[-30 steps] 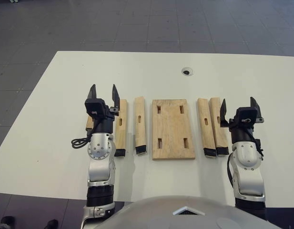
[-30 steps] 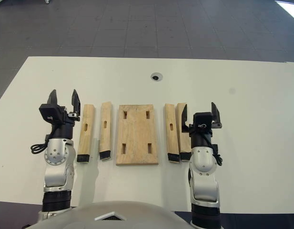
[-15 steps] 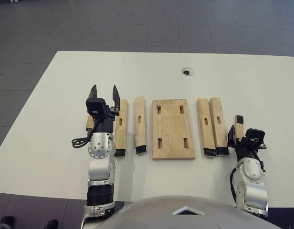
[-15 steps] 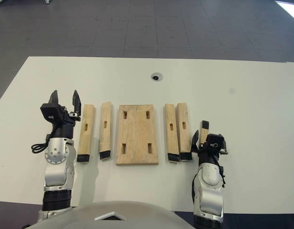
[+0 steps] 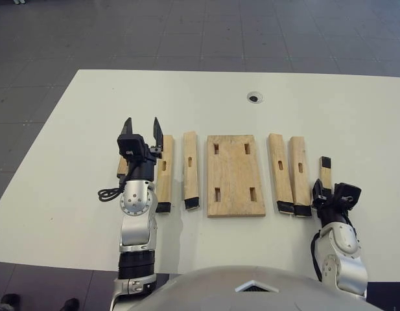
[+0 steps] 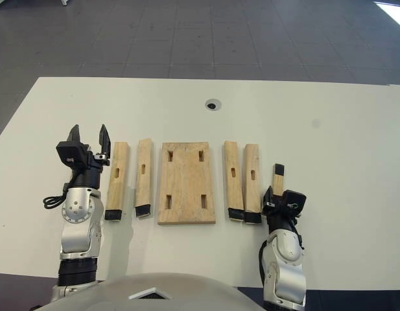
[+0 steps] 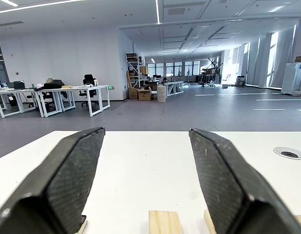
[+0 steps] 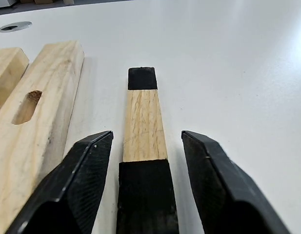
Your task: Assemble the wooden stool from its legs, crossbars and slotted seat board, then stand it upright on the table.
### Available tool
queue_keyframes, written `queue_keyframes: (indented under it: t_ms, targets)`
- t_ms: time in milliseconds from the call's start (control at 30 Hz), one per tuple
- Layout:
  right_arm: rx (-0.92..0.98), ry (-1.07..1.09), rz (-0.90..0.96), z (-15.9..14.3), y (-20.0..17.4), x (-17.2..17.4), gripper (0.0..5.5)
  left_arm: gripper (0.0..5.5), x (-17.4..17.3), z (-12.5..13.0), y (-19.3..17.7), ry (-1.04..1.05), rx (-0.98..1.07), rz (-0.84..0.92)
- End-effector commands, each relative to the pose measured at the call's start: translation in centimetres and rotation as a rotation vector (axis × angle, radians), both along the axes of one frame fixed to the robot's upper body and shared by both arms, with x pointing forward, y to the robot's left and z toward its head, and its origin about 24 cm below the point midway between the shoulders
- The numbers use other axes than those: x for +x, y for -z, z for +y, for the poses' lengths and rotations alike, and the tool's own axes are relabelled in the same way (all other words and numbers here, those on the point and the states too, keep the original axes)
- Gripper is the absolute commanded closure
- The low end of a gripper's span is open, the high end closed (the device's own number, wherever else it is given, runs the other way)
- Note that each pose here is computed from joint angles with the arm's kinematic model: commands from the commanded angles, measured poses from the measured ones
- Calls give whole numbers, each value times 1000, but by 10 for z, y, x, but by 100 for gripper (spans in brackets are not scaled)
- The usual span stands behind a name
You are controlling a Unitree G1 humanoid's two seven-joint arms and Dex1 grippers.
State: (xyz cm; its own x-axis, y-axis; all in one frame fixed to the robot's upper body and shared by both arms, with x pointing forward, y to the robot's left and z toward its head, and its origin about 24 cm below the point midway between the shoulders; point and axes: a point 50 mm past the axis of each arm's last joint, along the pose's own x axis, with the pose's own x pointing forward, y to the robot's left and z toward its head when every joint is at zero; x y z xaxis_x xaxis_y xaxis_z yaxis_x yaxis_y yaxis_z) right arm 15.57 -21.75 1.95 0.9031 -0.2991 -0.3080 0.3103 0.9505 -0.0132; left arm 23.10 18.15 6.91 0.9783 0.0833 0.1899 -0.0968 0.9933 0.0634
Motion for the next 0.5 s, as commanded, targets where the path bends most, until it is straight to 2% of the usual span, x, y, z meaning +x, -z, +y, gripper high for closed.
queue_keyframes:
  t_ms: [33, 133, 267, 367, 500]
  targets:
    - [-145, -72, -123, 3, -35, 6, 288, 228, 1, -1, 0, -7, -4, 7]
    - [-189, -124, -150, 9, -55, 3, 288, 228, 1, -1, -1, -7, -3, 7]
    - [-104, -52, -59, 1, -61, -3, 288, 228, 1, -1, -1, -7, -3, 7]
    - [-67, -15, 10, -7, -66, 6, 288, 228, 1, -2, 0, -6, -4, 9]
    - [-43, -55, 162, -5, -51, 13, 288, 228, 1, -2, 0, -8, -4, 10]
